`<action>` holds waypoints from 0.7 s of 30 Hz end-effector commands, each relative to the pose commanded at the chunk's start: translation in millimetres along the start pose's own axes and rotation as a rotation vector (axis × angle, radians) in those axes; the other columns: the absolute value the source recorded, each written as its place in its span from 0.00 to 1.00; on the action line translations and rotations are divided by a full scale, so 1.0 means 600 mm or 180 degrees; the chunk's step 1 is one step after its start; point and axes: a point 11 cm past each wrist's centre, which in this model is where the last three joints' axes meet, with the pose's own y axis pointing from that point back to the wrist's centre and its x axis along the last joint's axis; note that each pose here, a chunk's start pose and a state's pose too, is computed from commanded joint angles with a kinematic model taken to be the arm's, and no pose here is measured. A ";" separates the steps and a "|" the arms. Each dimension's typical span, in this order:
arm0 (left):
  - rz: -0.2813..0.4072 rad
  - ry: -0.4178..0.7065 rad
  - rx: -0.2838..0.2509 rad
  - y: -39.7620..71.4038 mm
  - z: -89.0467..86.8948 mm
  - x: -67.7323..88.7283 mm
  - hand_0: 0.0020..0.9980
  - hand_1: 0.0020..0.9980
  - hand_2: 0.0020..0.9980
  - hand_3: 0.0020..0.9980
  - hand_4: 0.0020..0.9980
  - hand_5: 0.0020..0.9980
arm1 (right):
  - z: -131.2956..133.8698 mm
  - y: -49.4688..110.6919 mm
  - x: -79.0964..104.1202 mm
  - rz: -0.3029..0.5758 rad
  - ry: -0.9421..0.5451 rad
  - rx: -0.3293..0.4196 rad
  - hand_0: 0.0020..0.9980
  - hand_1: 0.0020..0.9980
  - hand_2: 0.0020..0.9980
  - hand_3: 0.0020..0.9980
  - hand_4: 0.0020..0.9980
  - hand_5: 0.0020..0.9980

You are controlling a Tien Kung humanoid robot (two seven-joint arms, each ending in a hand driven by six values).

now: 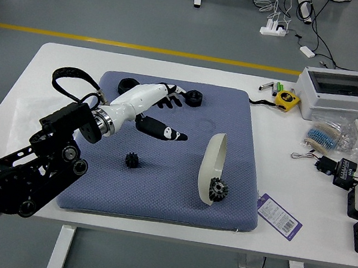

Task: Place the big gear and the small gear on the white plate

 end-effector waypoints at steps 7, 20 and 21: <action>-0.0069 0.0033 0.0040 0.004 -0.007 -0.018 0.49 0.60 0.67 0.77 1.00 0.40 | 0.003 0.000 0.000 0.0001 -0.0007 -0.0006 0.65 0.65 0.73 0.58 0.84 0.68; 0.0022 -0.0317 0.0200 0.025 -0.045 0.014 0.49 0.60 0.67 0.77 1.00 0.39 | 0.000 0.000 -0.001 -0.0001 -0.0057 0.0009 0.65 0.65 0.73 0.58 0.84 0.68; 0.0000 -0.0415 0.0270 0.031 -0.060 0.018 0.48 0.60 0.67 0.77 1.00 0.37 | 0.000 0.000 0.000 -0.0003 -0.0057 0.0011 0.65 0.65 0.73 0.58 0.84 0.68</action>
